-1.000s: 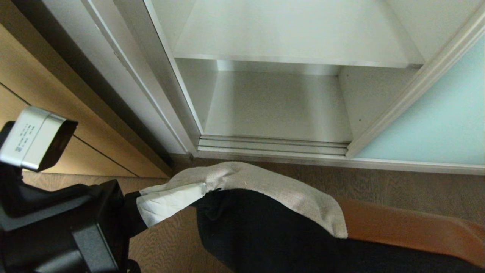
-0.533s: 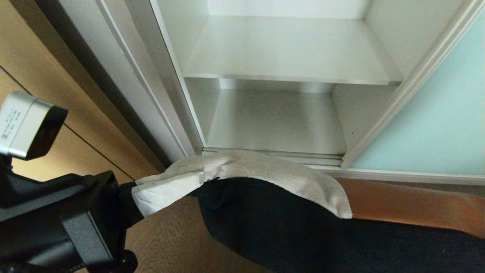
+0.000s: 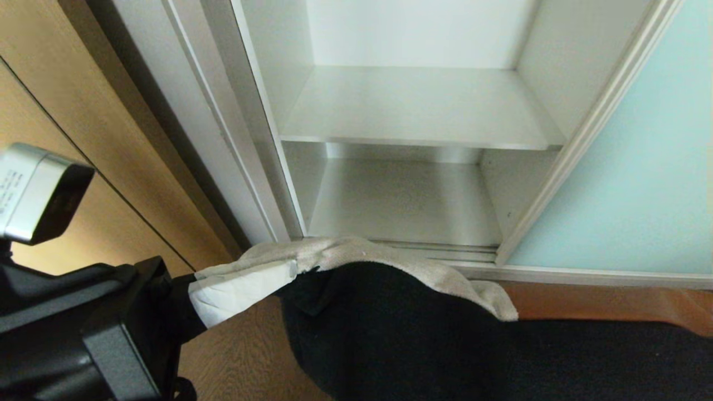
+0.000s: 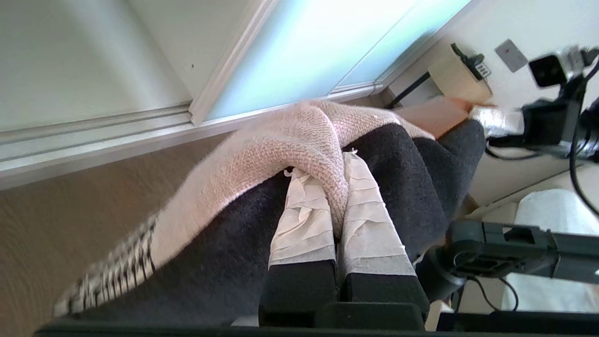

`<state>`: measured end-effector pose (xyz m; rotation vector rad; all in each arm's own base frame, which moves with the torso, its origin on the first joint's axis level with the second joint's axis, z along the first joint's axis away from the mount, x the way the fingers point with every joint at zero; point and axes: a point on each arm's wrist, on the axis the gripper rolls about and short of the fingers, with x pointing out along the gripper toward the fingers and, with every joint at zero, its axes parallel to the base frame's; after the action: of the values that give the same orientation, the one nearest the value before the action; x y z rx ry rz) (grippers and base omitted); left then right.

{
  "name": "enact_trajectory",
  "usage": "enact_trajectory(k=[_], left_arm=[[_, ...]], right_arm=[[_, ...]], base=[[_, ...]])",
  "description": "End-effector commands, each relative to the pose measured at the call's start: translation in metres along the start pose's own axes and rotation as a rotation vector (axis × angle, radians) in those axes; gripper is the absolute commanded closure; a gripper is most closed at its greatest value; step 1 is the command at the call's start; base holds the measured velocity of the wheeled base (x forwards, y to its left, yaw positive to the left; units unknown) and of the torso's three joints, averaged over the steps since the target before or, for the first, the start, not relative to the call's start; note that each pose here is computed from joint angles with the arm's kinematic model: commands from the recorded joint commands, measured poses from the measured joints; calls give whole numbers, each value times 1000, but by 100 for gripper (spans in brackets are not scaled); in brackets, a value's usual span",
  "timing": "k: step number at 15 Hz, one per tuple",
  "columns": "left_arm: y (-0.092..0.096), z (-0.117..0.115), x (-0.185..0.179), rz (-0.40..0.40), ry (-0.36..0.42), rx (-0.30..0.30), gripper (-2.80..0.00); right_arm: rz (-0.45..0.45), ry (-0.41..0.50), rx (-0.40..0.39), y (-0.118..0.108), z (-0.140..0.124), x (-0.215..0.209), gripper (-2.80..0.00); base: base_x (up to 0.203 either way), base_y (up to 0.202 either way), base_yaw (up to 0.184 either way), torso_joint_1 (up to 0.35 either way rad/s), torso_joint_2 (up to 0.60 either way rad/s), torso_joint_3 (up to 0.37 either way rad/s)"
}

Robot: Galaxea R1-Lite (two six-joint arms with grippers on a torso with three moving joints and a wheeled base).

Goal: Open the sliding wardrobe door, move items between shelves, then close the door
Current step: Place the pillow on the higher shelf

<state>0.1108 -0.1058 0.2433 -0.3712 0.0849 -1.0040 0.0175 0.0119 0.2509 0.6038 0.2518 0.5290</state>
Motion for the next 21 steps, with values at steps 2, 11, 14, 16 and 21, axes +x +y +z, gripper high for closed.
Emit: enact_trajectory(k=[2,11,14,16,21], left_arm=[[0,-2,-2,-4,1,-1,0],[0,-2,0,-9,3,2,0],[1,-3,-1,-8,7,12,0],[1,-4,-1,-6,8,17,0],[1,-4,-1,-4,7,27,0]], right_arm=[[11,8,0,3,11,11,0],[28,-5,-3,3,14,15,0],[33,-8,-7,4,14,13,0],[32,1,-2,3,13,14,0],[46,-1,-6,4,14,12,0]], base=[[0,0,0,-2,1,205],[0,0,0,3,3,202],[0,0,0,4,6,207],[0,0,0,2,4,211],[0,0,0,3,2,129]])
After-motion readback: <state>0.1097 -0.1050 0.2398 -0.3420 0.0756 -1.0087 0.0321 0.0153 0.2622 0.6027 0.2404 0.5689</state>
